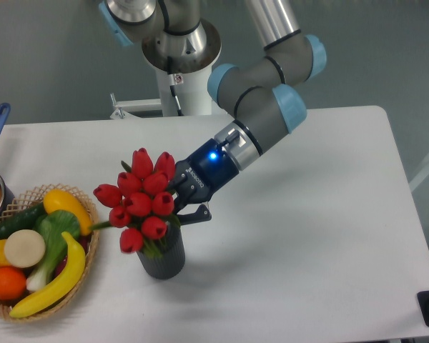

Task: Insert the flowers into the vase
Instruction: 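Lower the tulip stems into the vase opening, then open the gripper to release the tulips in the vase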

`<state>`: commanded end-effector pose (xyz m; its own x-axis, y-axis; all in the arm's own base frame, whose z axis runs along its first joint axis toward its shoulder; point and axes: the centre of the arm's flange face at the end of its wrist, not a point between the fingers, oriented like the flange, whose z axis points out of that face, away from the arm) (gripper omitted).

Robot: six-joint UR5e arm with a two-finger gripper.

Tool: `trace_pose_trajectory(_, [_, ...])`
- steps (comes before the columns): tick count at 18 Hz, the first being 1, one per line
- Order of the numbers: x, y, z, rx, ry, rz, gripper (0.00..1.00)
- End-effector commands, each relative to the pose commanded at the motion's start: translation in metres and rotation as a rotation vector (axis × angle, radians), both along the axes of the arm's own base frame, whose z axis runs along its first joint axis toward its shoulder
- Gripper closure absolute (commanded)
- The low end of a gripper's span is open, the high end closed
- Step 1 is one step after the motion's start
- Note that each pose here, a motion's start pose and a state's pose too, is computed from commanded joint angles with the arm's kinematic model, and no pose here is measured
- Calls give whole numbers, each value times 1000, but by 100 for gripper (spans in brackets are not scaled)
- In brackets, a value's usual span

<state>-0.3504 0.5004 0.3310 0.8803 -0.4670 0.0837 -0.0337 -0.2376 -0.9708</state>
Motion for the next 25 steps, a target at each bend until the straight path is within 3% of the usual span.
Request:
trace_pose_trajectory(8, [11, -9, -33, 3, 20, -19, 32])
trace_pose_trajectory(11, [9, -12, -42, -82, 70, 1, 19])
trace_pose_trajectory(16, [10, -17, -45, -101, 67, 12, 1])
trace_pose_trajectory(25, [-11, -54, -21, -91, 92, 95, 0])
